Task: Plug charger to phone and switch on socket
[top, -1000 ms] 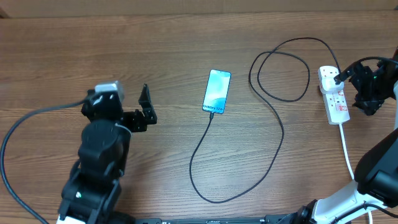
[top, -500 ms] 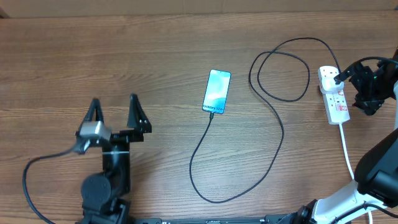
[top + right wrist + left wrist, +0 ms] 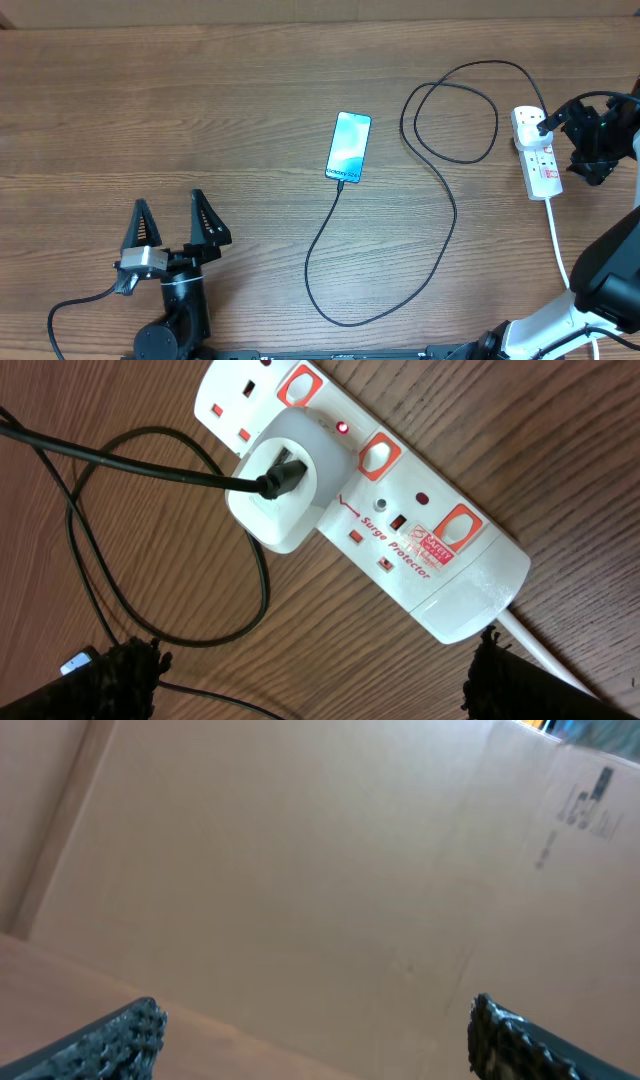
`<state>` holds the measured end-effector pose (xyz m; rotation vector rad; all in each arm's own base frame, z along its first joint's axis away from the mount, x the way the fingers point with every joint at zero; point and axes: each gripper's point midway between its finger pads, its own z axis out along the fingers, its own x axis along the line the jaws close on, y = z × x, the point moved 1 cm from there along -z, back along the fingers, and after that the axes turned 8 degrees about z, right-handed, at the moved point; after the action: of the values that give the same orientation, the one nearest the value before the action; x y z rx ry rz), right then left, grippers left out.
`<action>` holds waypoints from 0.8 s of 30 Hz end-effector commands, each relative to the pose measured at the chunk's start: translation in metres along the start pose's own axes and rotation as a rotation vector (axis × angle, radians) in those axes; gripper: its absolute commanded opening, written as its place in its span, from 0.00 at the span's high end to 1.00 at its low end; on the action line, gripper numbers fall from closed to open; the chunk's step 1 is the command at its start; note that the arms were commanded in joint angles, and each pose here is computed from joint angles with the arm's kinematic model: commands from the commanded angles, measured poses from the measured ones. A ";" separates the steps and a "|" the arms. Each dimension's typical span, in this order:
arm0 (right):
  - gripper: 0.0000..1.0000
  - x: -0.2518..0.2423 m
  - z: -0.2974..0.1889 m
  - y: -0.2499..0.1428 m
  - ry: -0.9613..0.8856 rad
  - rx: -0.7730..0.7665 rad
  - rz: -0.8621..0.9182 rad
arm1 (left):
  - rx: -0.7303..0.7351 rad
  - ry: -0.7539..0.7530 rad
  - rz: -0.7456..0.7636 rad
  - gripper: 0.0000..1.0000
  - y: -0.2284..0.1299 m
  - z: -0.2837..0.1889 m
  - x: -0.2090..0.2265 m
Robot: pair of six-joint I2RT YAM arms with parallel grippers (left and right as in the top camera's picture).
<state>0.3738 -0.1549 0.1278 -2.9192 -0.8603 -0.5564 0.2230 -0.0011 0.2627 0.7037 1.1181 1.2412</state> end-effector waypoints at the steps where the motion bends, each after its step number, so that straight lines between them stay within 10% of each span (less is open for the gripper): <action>1: 0.00 0.004 -0.013 0.000 0.012 -0.034 -0.016 | -0.001 0.026 0.013 0.00 -0.001 -0.004 0.007; 24: 0.00 0.004 -0.013 0.000 0.012 -0.034 -0.016 | 0.356 0.219 0.234 0.00 -0.082 -0.024 0.062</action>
<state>0.3738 -0.1550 0.1278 -2.9193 -0.8615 -0.5561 0.2299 0.0252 0.1651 1.0288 1.4641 1.3076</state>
